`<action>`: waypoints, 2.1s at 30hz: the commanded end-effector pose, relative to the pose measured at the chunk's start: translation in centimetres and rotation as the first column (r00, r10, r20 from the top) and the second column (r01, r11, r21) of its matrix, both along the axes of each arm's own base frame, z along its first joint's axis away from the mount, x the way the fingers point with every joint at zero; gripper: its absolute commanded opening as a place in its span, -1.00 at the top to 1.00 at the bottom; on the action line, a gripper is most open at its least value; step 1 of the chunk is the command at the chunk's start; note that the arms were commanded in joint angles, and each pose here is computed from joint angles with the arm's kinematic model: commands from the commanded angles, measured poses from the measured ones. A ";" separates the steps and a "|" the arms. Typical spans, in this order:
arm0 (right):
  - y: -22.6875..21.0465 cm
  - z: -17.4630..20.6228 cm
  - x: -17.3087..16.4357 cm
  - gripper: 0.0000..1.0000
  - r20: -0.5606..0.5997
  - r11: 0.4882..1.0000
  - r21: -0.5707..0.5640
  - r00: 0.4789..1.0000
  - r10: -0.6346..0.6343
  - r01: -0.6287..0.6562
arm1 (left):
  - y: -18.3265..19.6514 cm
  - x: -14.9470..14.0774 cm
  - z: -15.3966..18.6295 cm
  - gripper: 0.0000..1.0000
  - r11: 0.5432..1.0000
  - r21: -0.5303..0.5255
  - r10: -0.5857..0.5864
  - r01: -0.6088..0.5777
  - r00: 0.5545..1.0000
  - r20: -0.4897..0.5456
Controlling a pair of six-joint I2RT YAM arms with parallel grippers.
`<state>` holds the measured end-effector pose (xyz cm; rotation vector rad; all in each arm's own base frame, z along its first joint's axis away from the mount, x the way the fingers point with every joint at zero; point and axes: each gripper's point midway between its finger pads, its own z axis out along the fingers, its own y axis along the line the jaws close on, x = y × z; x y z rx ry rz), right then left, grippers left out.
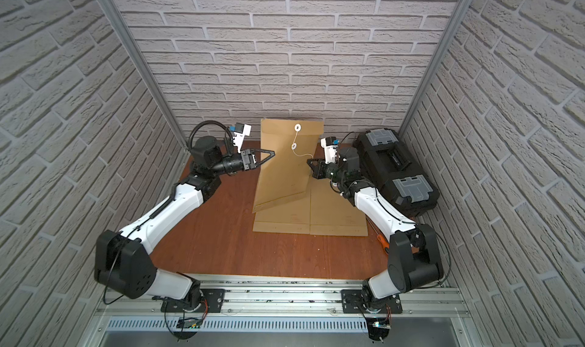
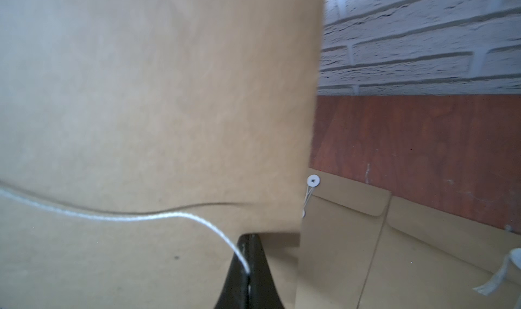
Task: Close the mouth of the file bag
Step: Close the file bag.
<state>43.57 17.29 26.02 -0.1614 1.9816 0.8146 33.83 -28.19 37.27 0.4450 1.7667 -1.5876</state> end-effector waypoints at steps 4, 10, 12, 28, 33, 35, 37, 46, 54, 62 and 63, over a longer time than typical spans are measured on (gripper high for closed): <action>-2.3 4.2 -0.1 0.95 0.111 0.976 -0.176 0.987 -0.113 0.131 | 0.0 -0.7 1.1 1.00 0.999 -0.038 -0.034 0.036 0.998 0.046; -2.6 6.8 -0.8 0.95 0.215 0.916 -0.328 0.962 -0.166 0.232 | -0.2 -0.9 0.8 1.00 0.998 -0.037 -0.044 0.045 0.998 0.039; -3.1 7.6 -1.1 0.95 0.255 0.884 -0.371 0.947 -0.197 0.284 | -0.2 -1.1 0.8 1.00 0.998 -0.037 -0.051 0.053 0.998 0.037; -3.5 12.1 -2.9 0.95 0.464 0.702 -0.549 0.864 -0.197 0.454 | 0.2 -1.9 0.7 1.00 0.998 -0.031 -0.059 0.060 0.997 0.043; -3.9 12.9 -3.0 0.95 0.482 0.681 -0.559 0.854 -0.196 0.472 | 0.2 -2.1 0.9 1.00 0.997 -0.037 -0.068 0.070 0.997 0.047; -4.0 12.8 -2.8 0.95 0.486 0.665 -0.576 0.853 -0.189 0.476 | 0.2 -2.2 1.0 1.00 0.996 -0.042 -0.072 0.074 0.996 0.049; -4.0 12.8 -2.6 0.95 0.493 0.649 -0.589 0.850 -0.183 0.482 | 0.2 -2.4 1.0 1.00 0.996 -0.044 -0.078 0.080 0.996 0.050; -3.5 13.3 -1.9 0.95 0.530 0.616 -0.606 0.833 -0.160 0.504 | 0.1 -2.7 0.1 1.00 0.995 -0.039 -0.090 0.091 0.996 0.026; -2.9 12.1 -1.3 0.95 0.500 0.600 -0.650 0.857 -0.125 0.467 | -0.1 -2.6 -1.1 1.00 0.995 -0.033 -0.093 0.093 0.996 0.006; -2.7 10.6 0.0 0.95 0.487 0.562 -0.688 0.866 -0.113 0.459 | -0.1 -3.3 -1.3 1.00 0.994 -0.033 -0.106 0.106 0.994 0.004; -2.8 10.5 0.1 0.95 0.489 0.556 -0.690 0.865 -0.114 0.464 | -0.1 -3.3 -1.2 1.00 0.994 -0.035 -0.107 0.107 0.994 0.004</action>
